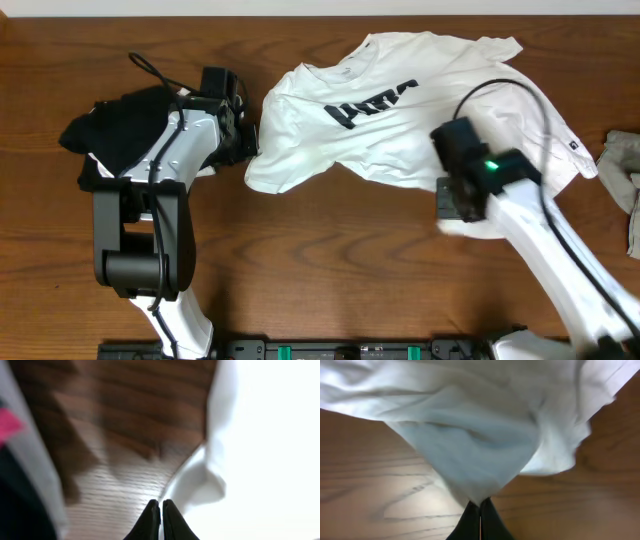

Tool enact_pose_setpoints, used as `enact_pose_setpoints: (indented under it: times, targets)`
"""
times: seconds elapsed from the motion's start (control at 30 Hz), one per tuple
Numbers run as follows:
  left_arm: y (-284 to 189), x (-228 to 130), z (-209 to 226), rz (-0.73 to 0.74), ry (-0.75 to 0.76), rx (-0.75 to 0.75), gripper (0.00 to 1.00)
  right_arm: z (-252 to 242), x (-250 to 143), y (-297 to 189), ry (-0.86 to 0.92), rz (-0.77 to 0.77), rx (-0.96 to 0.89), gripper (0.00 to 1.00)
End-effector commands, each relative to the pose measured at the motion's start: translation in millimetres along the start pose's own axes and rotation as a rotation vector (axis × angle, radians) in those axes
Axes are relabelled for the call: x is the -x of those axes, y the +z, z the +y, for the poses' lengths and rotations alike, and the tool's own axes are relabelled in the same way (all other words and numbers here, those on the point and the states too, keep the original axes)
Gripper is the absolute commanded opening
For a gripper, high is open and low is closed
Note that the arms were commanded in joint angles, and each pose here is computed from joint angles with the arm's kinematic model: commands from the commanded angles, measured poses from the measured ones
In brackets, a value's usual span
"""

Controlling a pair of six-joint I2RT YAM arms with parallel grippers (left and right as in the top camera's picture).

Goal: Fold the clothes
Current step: 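Lift the shirt with both grippers and stretch it apart sideways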

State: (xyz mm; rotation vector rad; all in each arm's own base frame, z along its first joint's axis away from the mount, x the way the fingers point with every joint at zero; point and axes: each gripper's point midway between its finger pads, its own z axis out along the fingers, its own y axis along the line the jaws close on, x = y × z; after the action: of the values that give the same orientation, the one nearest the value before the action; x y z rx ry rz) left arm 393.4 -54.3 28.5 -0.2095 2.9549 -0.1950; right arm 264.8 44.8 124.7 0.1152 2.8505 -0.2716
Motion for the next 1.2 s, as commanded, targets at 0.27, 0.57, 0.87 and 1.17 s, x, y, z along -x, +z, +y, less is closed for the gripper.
enact_pose_setpoints:
  times: [0.27, 0.57, 0.87, 1.17]
  targets:
    - [-12, -36, -76, 0.097, 0.212, -0.217, 0.17, 3, 2, -13, -0.010, -0.040, 0.042, 0.01]
    - [12, -60, -100, 0.092, 0.369, -0.118, 0.36, 2, 2, -13, -0.013, -0.039, 0.041, 0.01]
    - [37, -59, -87, 0.010, 0.420, 0.019, 0.41, 3, 3, -13, -0.018, -0.042, 0.042, 0.01]
    - [39, -47, -78, -0.058, 0.442, 0.081, 0.06, -1, 5, -12, -0.007, -0.048, 0.034, 0.01]
